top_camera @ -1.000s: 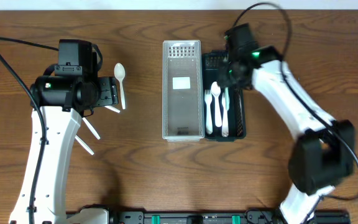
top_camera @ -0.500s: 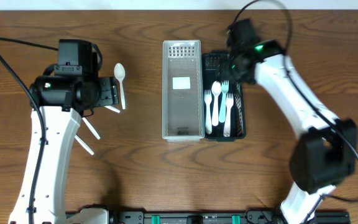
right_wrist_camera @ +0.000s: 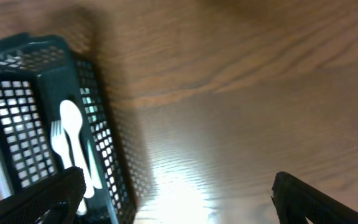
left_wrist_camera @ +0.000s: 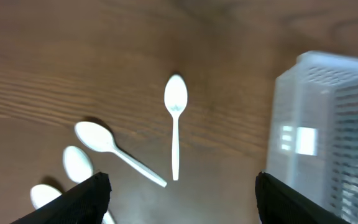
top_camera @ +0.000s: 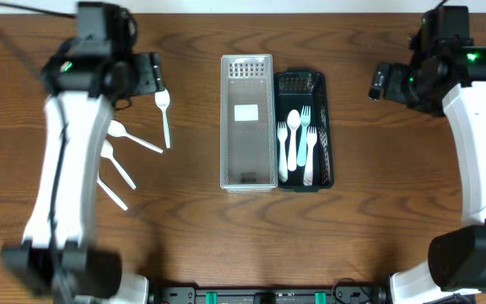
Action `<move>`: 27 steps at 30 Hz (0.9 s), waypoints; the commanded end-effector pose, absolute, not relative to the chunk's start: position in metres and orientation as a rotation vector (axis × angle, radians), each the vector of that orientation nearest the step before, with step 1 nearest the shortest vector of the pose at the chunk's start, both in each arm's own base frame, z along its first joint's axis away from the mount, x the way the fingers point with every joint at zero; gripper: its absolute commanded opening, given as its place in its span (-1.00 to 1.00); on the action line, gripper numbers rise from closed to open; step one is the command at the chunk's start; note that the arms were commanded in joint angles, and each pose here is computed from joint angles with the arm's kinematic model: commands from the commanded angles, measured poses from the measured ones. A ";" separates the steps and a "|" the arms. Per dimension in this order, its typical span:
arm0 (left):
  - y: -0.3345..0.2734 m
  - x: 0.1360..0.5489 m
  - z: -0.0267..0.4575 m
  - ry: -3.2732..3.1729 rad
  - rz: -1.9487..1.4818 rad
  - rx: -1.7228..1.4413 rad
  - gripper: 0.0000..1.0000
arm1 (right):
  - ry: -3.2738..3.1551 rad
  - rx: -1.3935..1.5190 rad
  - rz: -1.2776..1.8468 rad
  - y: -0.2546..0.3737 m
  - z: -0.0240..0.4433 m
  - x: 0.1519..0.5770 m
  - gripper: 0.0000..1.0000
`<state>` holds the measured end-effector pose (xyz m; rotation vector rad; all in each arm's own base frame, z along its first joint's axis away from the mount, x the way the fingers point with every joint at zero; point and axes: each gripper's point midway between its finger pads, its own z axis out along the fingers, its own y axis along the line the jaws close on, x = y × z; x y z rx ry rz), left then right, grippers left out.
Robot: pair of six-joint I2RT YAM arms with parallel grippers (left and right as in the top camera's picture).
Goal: Pack container
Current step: 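Carry the fork left and drop it into the green caddy, then grasp the upright white spoon near the left arm with the left gripper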
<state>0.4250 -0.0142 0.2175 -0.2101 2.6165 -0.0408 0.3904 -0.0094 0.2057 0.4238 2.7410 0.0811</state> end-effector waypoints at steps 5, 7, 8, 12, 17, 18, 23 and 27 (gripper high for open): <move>-0.012 0.452 0.114 2.813 -0.017 -0.251 0.54 | 2.751 0.413 0.063 -0.019 0.203 0.390 0.97; -0.013 0.456 0.091 2.853 -0.051 -0.261 0.54 | 2.749 0.416 0.041 -0.021 0.203 0.389 0.99; -0.014 0.456 0.082 2.871 -0.080 -0.267 0.54 | 2.748 0.420 0.031 -0.022 0.203 0.389 0.99; -0.011 0.459 0.053 2.915 -0.151 -0.304 0.54 | 2.747 0.447 0.022 -0.025 0.203 0.388 0.99; -0.002 0.458 0.027 2.959 -0.142 -0.340 0.54 | 2.733 0.481 0.030 -0.025 0.203 0.390 0.99; -0.002 0.457 0.023 2.967 -0.141 -0.341 0.54 | 2.733 0.482 0.030 -0.025 0.203 0.390 0.99; -0.006 0.453 0.006 3.006 -0.133 -0.336 0.54 | 2.734 0.482 0.030 -0.025 0.203 0.390 0.98; -0.011 0.449 -0.003 3.035 -0.132 -0.323 0.54 | 2.733 0.482 0.030 -0.025 0.203 0.390 0.99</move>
